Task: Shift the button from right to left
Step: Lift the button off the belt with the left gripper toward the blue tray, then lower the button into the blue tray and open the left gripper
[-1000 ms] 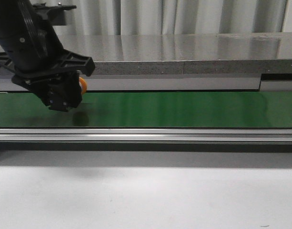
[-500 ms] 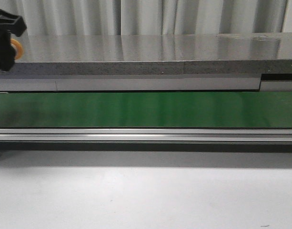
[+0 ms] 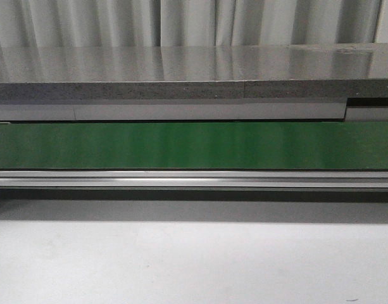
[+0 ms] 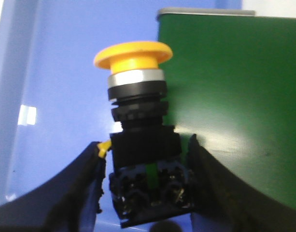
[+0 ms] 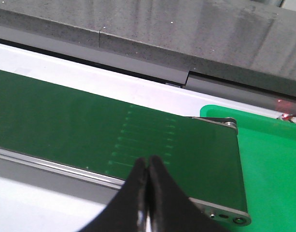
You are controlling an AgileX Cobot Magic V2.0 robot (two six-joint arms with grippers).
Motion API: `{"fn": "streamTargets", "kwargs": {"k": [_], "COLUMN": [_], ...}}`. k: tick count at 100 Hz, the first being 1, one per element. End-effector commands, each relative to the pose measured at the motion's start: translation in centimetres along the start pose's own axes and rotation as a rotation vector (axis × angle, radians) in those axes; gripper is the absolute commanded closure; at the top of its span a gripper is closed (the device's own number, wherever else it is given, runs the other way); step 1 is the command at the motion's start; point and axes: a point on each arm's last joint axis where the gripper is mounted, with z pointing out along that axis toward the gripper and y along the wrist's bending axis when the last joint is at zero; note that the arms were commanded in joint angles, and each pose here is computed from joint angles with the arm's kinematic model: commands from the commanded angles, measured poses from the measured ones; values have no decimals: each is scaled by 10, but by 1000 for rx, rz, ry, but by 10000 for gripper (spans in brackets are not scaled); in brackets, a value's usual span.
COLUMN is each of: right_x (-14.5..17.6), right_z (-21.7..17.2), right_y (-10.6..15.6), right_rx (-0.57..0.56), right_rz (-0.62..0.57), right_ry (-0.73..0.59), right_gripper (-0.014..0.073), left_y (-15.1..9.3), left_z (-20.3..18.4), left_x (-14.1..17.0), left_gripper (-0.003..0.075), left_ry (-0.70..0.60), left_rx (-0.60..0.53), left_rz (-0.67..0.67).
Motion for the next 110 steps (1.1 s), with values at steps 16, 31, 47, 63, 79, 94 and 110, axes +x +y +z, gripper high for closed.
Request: {"fn": "streamTargets", "kwargs": {"k": [16,31,47,63,79,94,110], "right_x": [-15,-15,-15,-15,-15,-15,-15], "right_z": [-3,-3,-3,-3,-3,-3,-3], "right_y": [-3,-3,-3,-3,-3,-3,-3], "right_rx": [31,31,31,31,31,31,31], "right_rz": [0,0,0,0,0,0,0], "right_ry": [-98,-98,-98,-98,-98,-98,-98], "right_gripper": [663,663,663,663,663,663,663], "left_y": [32,35,33,31,31,33,38], "left_z": [-8,13,37,56,69,75,84], "left_x": [-12,-10,-9,-10,-14,-20,-20], "left_gripper": [558,558,558,558,558,558,558], "left_ry": [-181,-144,-115,-104,-100,-93,-58], "left_rx": [-41,-39,-26,-19,-18,-22,-27], "left_rz": [-41,-43,-37,-16,-3,28,43]}}
